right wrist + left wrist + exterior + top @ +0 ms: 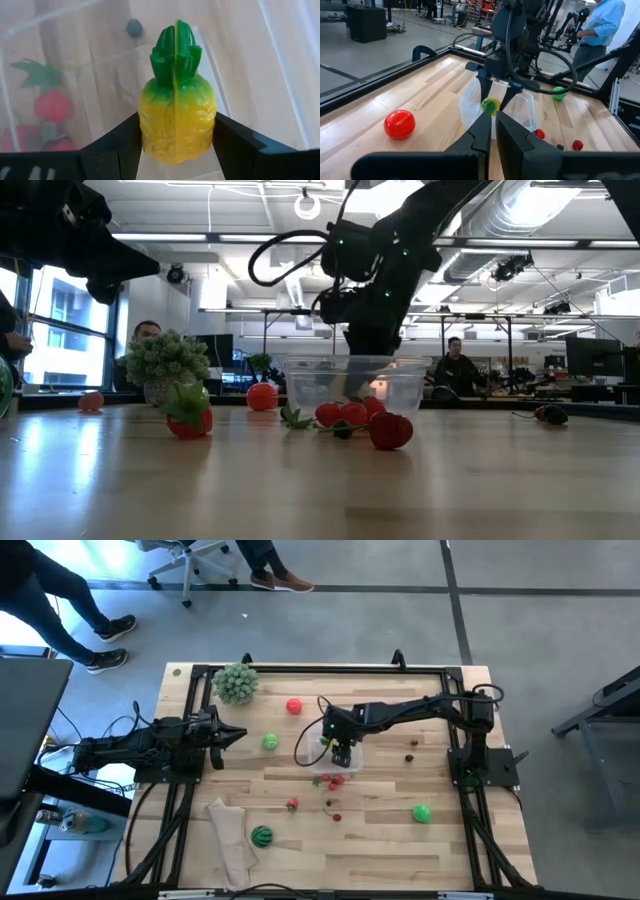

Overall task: Pick and placing Produce into tupperware
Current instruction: Put the yellow pineapple into the transparent container

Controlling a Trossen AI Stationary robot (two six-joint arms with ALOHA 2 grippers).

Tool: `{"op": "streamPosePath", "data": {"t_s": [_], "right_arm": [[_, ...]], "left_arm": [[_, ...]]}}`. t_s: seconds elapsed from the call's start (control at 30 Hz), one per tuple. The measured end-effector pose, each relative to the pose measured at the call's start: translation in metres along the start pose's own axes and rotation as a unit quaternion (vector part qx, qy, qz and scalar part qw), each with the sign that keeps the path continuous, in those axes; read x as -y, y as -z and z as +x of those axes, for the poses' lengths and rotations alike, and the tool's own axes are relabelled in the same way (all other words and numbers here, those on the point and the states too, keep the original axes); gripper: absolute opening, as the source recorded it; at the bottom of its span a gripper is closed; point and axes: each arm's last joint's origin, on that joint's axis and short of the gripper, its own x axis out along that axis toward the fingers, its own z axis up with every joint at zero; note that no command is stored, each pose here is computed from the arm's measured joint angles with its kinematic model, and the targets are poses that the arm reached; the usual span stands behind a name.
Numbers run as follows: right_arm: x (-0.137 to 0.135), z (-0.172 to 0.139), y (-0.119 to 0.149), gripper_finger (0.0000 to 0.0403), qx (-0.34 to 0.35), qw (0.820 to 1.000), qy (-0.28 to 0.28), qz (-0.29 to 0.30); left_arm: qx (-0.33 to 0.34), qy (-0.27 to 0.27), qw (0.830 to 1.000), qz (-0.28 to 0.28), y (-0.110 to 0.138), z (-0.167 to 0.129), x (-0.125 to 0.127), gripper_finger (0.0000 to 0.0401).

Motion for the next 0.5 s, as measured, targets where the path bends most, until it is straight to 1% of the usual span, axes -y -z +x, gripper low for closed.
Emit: {"op": "streamPosePath", "data": {"t_s": [0.5], "right_arm": [[0.0003,0.0000,0.0003,0.0197,-0.001,1.000,0.004,-0.007]], "left_arm": [[0.000,0.000,1.000,0.000,-0.0001,0.0000,0.0000,0.0017]]}}
